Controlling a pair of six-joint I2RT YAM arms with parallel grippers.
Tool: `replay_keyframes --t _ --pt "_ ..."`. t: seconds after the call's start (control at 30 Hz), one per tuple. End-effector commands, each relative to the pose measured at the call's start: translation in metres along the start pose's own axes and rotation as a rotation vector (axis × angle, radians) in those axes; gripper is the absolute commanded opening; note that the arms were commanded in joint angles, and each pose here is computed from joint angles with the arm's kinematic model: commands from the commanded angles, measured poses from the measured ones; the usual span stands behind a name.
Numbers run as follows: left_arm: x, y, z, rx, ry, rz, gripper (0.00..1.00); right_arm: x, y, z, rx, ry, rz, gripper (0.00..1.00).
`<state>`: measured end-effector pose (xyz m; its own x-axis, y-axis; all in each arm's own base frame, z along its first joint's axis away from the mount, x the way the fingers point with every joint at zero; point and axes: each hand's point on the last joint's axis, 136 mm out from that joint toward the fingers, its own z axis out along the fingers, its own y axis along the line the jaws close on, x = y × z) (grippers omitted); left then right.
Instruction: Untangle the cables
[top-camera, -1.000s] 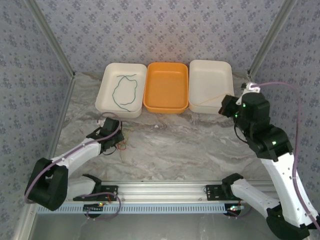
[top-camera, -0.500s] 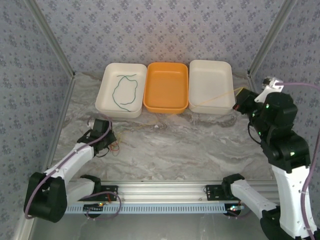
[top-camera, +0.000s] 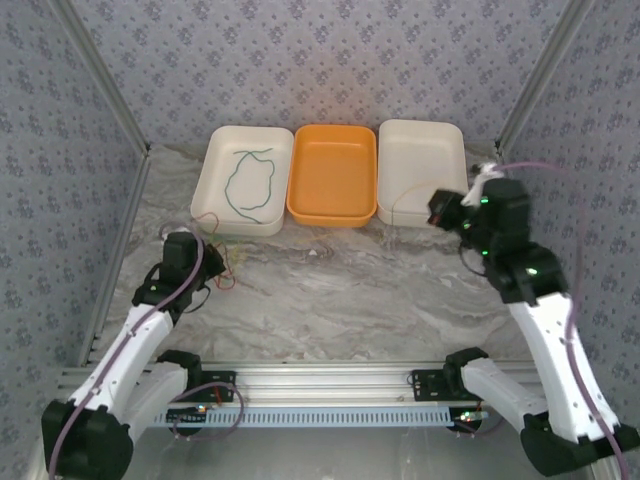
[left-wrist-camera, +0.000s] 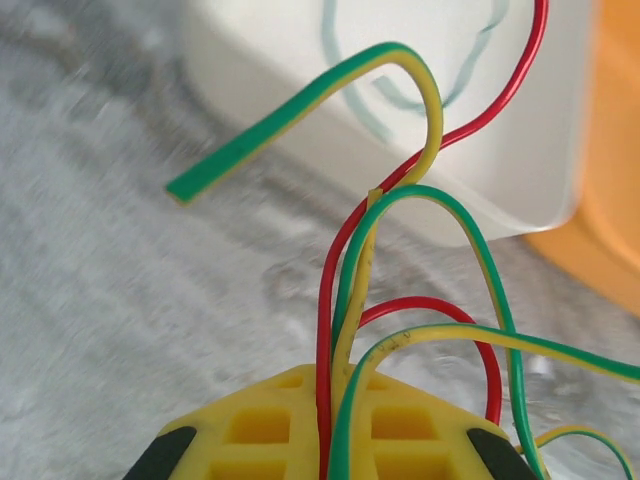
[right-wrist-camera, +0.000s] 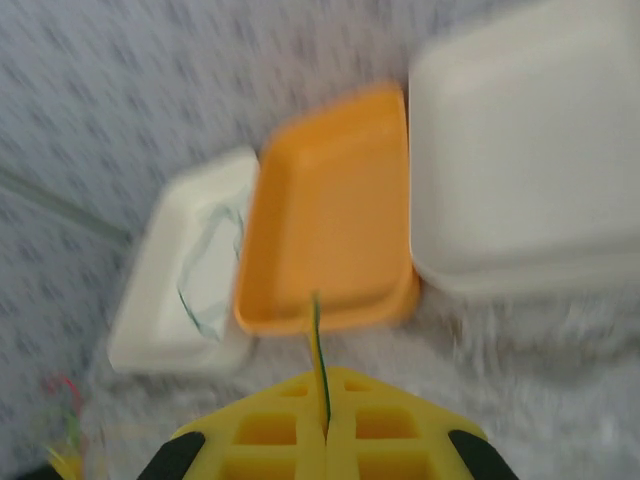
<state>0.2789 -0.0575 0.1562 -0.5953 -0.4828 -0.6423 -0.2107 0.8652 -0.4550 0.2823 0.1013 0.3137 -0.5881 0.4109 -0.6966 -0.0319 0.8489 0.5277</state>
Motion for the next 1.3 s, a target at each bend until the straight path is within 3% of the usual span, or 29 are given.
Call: replay_keyframes --t 0.0,0.07,0.17,0.27,0.37,0.5,0.77,1.07,1.13,1.27 --pt "-0.022 -0.039 -0.022 0.142 -0.041 0.109 0.00 0.073 -0.003 0.050 -0.110 0.209 0.063 0.13" --pt "-0.026 -0.051 -0.027 0.164 -0.046 0.146 0.00 0.111 -0.009 0.074 -0.126 0.302 0.080 0.27" --pt "-0.030 -0.063 -0.030 0.182 -0.064 0.182 0.00 0.137 -0.008 0.083 -0.123 0.348 0.058 0.48" --pt "-0.030 -0.072 -0.029 0.187 -0.063 0.195 0.00 0.126 0.011 0.063 -0.133 0.245 -0.029 0.61" --pt "-0.029 -0.079 -0.028 0.180 -0.061 0.210 0.00 0.108 0.034 0.038 -0.178 0.141 -0.060 0.67" --pt "-0.024 -0.092 -0.028 0.189 -0.071 0.246 0.00 0.111 0.078 0.034 -0.298 0.119 0.052 0.69" --pt "-0.013 -0.105 -0.032 0.193 -0.100 0.270 0.00 0.125 0.187 0.052 -0.514 0.112 0.465 0.72" --pt "-0.002 -0.114 -0.032 0.208 -0.095 0.290 0.00 0.149 0.210 0.086 -0.537 0.170 0.694 0.69" --pt "0.000 -0.113 -0.033 0.210 -0.095 0.289 0.00 0.149 0.208 0.091 -0.532 0.170 0.706 0.63" --pt "0.000 -0.113 -0.035 0.213 -0.099 0.284 0.00 0.146 0.199 0.100 -0.523 0.159 0.748 0.37"
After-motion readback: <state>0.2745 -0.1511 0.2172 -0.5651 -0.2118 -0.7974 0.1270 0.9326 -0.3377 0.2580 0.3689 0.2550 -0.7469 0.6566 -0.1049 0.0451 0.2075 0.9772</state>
